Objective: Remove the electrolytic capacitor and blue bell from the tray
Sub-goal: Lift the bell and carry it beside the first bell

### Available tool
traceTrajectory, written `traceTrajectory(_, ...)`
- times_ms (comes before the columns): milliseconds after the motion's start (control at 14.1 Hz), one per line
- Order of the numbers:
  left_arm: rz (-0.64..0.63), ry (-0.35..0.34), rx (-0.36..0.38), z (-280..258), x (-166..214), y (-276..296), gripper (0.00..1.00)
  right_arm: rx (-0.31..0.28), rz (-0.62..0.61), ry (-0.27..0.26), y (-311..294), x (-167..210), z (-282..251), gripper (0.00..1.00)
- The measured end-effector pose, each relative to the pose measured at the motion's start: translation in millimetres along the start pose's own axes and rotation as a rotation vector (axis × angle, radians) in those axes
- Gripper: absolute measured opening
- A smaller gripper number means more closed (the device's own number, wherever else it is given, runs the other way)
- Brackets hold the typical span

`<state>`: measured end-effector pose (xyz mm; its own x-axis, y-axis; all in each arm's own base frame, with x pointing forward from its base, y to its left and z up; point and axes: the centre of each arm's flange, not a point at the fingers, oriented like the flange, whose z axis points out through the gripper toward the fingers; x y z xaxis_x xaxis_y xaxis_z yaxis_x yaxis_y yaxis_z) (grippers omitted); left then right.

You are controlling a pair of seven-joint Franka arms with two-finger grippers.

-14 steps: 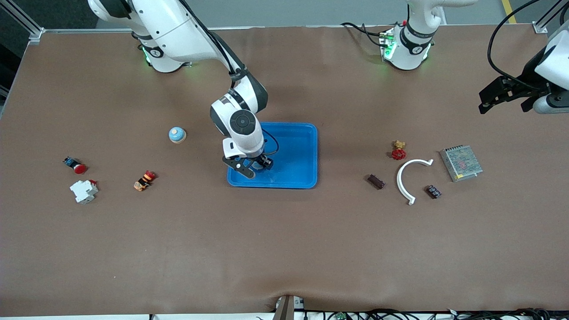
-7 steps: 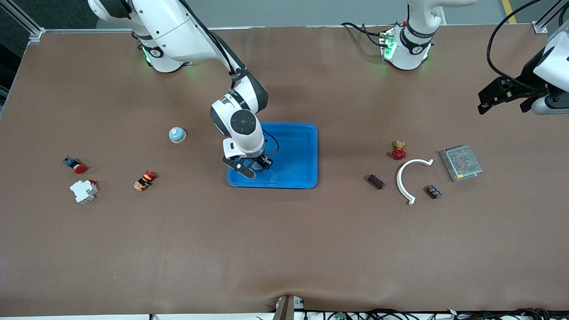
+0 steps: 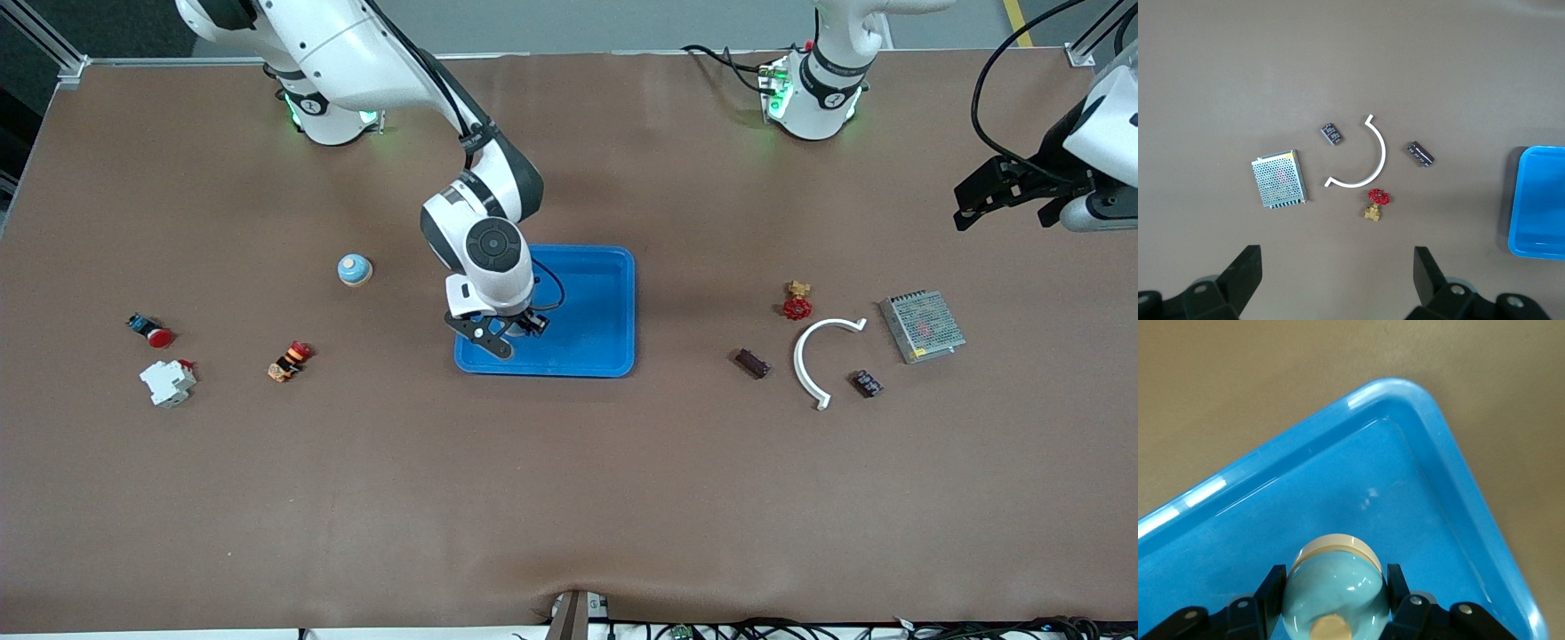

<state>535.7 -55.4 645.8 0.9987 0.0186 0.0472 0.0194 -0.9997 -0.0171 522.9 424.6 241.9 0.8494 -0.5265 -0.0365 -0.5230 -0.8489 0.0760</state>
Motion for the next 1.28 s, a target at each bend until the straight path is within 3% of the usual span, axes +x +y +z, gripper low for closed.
traceTrajectory(711,0.011,-0.003,0.000,7,4,7,1.00,0.006,-0.133,-0.007,45,79,-18,0.66)
traceTrajectory(924,0.012,-0.004,0.000,7,4,7,1.00,0.045,-0.153,0.016,73,94,4,0.66)
traceTrajectory(1280,0.013,-0.007,0.000,9,4,7,1.00,0.052,-0.174,0.021,99,99,35,0.66)
